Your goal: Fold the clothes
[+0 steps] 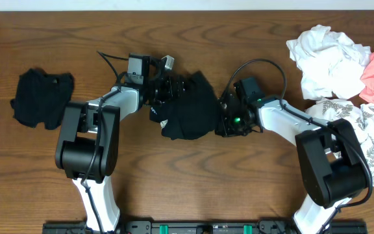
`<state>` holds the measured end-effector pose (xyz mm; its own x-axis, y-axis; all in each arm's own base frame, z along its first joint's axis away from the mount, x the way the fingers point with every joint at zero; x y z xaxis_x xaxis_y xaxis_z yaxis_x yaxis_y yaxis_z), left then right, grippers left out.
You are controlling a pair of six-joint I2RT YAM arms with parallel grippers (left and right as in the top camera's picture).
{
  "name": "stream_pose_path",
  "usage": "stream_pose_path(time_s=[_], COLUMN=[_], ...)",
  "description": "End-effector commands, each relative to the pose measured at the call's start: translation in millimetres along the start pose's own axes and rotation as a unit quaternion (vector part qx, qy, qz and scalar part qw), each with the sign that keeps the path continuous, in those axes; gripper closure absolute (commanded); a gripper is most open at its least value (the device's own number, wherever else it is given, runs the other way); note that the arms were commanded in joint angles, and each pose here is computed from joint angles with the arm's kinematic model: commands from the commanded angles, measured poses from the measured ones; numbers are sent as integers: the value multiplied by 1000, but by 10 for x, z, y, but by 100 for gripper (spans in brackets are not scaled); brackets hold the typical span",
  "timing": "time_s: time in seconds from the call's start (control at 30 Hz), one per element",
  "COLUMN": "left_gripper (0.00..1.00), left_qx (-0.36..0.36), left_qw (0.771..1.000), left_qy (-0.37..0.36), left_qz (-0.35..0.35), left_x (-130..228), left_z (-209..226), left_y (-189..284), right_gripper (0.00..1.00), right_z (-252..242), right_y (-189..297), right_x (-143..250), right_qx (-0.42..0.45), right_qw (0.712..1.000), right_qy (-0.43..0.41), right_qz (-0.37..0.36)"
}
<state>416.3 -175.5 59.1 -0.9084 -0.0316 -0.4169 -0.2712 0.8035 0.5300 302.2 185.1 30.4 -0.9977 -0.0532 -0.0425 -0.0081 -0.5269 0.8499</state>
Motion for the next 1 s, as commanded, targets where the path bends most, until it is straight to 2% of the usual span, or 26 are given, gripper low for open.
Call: stream_pose_path(time_s=[0.0,0.1,0.23,0.37,0.43,0.57,0.7,0.83,0.97], left_gripper=[26,26,26,26,26,26,26,26,26], left_qx=[-46,-58,-59,-68,-68,-68,-69,-69,-72], left_qw=[998,998,998,997,997,997,997,997,997], left_qy=[29,29,29,29,29,30,30,30,30], left_qz=[29,26,25,23,23,25,24,24,24], left_x=[267,261,259,255,256,261,261,261,259], left_z=[335,365,369,393,393,394,394,394,404], left_y=[-127,-124,-124,-121,-121,-121,-121,-121,-119], right_gripper=[95,93,92,87,85,87,87,90,98], right_z=[24,371,731,910,882,711,724,608,314], right_y=[-1,209,555,813,837,667,348,-52,-314], right_x=[-31,-135,-185,-238,-321,-479,-517,-508,-278], right_qx=[-36,-115,-178,-189,-163,-77,-78,-73,-42], right_qw=[999,992,980,974,977,988,987,992,999], right_qy=[16,49,94,119,126,100,114,90,17], right_qz=[7,6,-2,-30,-58,-92,-81,-51,23])
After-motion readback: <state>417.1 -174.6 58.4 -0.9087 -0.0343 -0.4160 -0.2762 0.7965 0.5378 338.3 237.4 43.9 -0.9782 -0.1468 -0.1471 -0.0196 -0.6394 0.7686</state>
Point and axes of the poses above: each gripper's point midway between its finger pads, its own y axis back along the fingers, its own z axis along the line the jaws close on, x = y × z, the point moved 4 cm from there along y, back along the fingers, and after that the axes turned 9 degrees about -y, right-handed, at the moved point
